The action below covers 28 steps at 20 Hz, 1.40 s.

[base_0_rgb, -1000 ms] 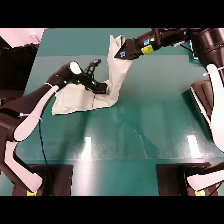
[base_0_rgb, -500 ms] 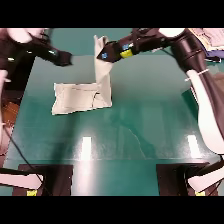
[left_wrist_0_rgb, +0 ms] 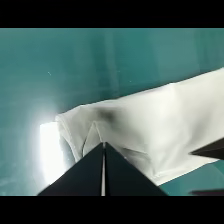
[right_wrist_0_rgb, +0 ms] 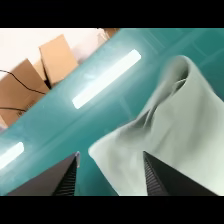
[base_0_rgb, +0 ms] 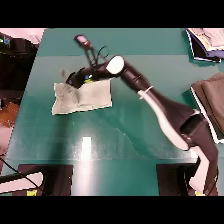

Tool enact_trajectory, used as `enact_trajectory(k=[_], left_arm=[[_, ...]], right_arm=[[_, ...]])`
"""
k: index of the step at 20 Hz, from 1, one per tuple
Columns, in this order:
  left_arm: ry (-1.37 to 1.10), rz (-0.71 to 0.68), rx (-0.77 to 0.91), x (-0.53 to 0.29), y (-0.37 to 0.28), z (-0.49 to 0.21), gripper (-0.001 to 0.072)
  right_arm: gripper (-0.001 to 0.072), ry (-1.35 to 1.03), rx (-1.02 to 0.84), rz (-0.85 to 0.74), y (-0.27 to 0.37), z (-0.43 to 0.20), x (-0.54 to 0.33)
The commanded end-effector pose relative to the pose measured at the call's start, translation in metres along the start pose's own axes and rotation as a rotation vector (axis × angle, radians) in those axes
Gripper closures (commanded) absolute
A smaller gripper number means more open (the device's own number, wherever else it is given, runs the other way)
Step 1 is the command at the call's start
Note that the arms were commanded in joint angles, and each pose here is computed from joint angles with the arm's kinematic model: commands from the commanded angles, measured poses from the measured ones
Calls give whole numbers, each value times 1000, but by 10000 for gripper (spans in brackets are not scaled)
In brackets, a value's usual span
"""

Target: Fold the shirts.

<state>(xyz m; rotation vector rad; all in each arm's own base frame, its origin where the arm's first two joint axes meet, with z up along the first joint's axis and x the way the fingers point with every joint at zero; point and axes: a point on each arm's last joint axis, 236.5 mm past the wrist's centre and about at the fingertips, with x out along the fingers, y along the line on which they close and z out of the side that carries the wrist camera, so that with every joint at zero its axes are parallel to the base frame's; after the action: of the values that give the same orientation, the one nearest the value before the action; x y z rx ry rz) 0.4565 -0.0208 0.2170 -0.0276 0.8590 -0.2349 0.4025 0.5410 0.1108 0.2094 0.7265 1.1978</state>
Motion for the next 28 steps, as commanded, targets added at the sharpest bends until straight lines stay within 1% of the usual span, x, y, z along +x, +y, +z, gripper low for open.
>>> enact_trajectory(k=[1, 4, 6, 8, 10, 11, 12, 13, 16, 21, 25, 28], left_arm=[[4, -10, -13, -6, -1, -2, 677], [16, -13, -13, -6, -1, -5, 677], [20, -15, -13, -6, -2, -6, 677], [20, -19, -13, -6, -3, -6, 677], [17, -32, -16, -6, -6, -5, 677], [16, -35, -17, -6, -7, -5, 677], [15, -36, -17, -6, -7, -5, 677], [15, -36, -17, -6, -7, -5, 677], [12, -35, -17, -6, -7, -4, 677], [12, -36, -17, -6, -7, -4, 677], [3, -37, -16, -6, -7, -2, 676], [4, -37, -10, -6, -7, -2, 676]], right_arm=[[205, -29, 38, 67, 24, -12, 32], [207, 58, -3, -27, -5, -23, -13], [208, 141, 34, -121, -44, -34, -57], [208, 189, 144, -226, -92, -48, -103], [203, 203, 327, -295, -135, -65, -142], [174, 207, 406, -311, -152, -76, -154], [54, 204, 485, -301, -165, -86, -163], [36, 191, 565, -279, -173, -95, -166], [38, 194, 717, -230, -186, -122, -159], [39, 191, 826, -170, -186, -145, -108], [42, 170, 872, -128, -176, -156, -68], [84, 176, 824, -89, -164, -147, -38]])
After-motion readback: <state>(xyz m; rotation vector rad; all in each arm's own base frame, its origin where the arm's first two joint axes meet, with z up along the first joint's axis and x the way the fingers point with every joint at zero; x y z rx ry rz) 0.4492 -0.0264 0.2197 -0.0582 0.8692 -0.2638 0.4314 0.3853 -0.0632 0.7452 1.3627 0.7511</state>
